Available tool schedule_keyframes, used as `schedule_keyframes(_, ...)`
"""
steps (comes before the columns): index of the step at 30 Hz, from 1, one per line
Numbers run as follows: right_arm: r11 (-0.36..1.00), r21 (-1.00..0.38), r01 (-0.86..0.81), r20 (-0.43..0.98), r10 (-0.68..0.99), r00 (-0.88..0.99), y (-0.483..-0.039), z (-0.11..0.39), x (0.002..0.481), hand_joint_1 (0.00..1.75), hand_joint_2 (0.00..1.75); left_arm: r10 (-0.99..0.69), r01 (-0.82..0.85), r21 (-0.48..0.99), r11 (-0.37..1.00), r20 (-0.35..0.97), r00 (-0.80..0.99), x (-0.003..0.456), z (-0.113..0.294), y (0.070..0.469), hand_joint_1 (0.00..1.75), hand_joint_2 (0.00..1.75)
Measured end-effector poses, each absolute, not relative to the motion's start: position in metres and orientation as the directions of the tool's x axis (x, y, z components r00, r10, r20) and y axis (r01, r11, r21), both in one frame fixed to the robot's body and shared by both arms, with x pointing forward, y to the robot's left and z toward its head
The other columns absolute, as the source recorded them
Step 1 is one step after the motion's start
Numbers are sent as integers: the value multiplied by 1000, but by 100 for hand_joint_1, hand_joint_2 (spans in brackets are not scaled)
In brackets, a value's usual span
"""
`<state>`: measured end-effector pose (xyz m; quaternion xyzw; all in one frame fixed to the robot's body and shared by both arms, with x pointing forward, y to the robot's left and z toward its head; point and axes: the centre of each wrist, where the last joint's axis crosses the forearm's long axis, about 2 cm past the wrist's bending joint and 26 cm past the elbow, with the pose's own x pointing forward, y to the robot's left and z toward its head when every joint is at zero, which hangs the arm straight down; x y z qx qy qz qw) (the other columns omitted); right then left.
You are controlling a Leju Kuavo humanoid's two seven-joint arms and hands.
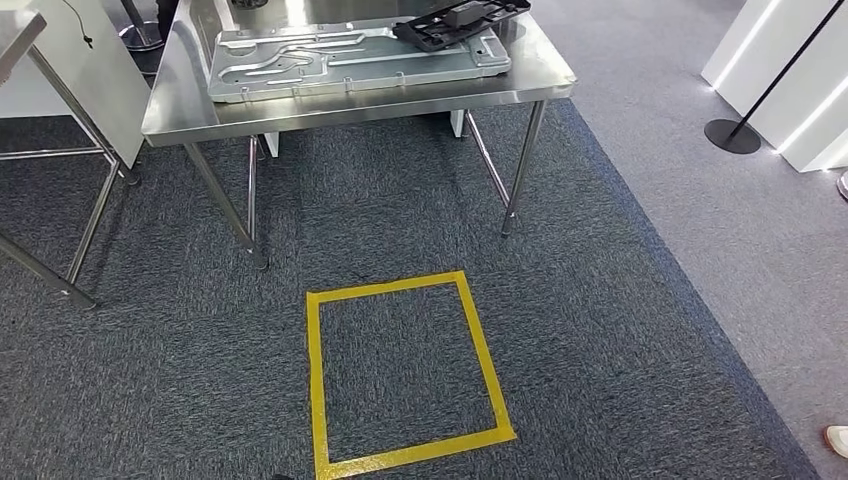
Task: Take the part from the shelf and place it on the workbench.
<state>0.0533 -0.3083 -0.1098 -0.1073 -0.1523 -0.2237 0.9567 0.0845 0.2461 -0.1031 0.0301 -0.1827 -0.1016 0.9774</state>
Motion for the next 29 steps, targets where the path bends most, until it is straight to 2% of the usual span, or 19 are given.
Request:
schedule_keyframes(9,894,-140,426,354,-357,865,-308,-110,55,0,0,-218,196,97,976,350,911,88,-102,245,0,0)
schedule_keyframes(12,897,-154,415,360,-340,869,-308,-109,56,0,131,-218,197,96,976,347,912,87,-103,245,0,0)
schedule_keyframes(13,897,-158,412,361,-336,870,-308,-109,56,0,131,-219,198,96,976,345,913,86,-103,245,0,0)
schedule_keyframes(16,899,-169,405,364,-325,873,-306,-109,55,0,0,-220,199,96,975,347,912,87,-103,245,0,0)
schedule_keyframes(29,901,-185,391,357,-309,881,-306,-110,53,0,0,-223,203,92,975,347,911,88,-102,245,0,0)
